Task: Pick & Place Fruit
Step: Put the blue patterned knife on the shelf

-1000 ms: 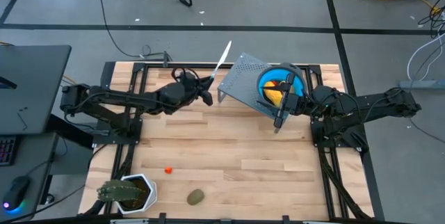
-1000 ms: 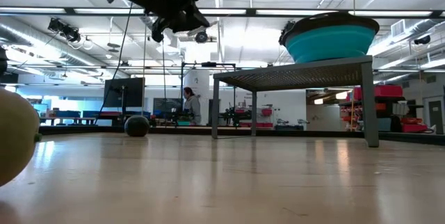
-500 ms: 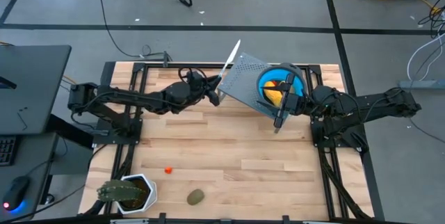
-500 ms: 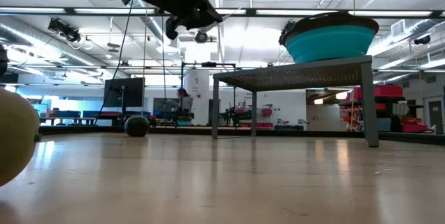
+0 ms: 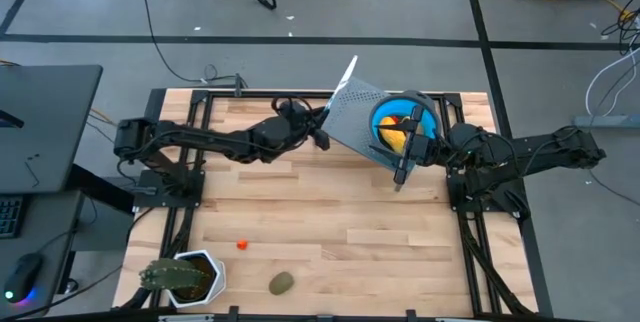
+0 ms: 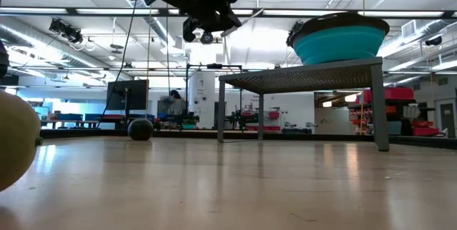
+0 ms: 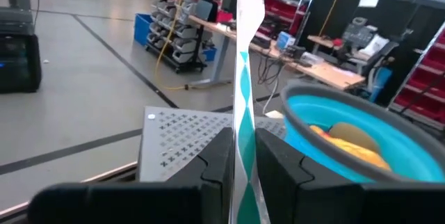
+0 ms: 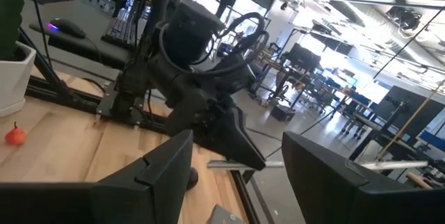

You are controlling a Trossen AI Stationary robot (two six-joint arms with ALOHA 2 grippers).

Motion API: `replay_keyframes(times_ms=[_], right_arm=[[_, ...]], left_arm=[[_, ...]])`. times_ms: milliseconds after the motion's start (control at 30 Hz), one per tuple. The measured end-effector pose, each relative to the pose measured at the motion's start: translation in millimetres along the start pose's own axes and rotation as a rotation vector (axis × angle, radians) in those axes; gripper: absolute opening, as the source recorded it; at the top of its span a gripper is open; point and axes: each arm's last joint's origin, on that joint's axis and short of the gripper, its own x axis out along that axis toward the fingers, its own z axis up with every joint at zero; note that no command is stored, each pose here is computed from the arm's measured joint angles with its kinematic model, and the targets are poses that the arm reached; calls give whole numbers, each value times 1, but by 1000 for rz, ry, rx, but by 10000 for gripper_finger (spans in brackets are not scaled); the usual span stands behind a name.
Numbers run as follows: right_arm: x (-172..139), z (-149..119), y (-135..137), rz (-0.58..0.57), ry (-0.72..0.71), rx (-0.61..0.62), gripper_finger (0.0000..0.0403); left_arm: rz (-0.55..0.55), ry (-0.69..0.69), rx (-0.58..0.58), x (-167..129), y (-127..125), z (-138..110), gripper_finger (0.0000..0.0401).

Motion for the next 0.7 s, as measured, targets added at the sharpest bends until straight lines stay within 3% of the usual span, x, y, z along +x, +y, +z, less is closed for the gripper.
replay_keyframes(times_ms=[700], right_arm=[[0,0,0,0,1,-8,233]], left_arm=[[-28,-15,-26,7,-10,1,61]])
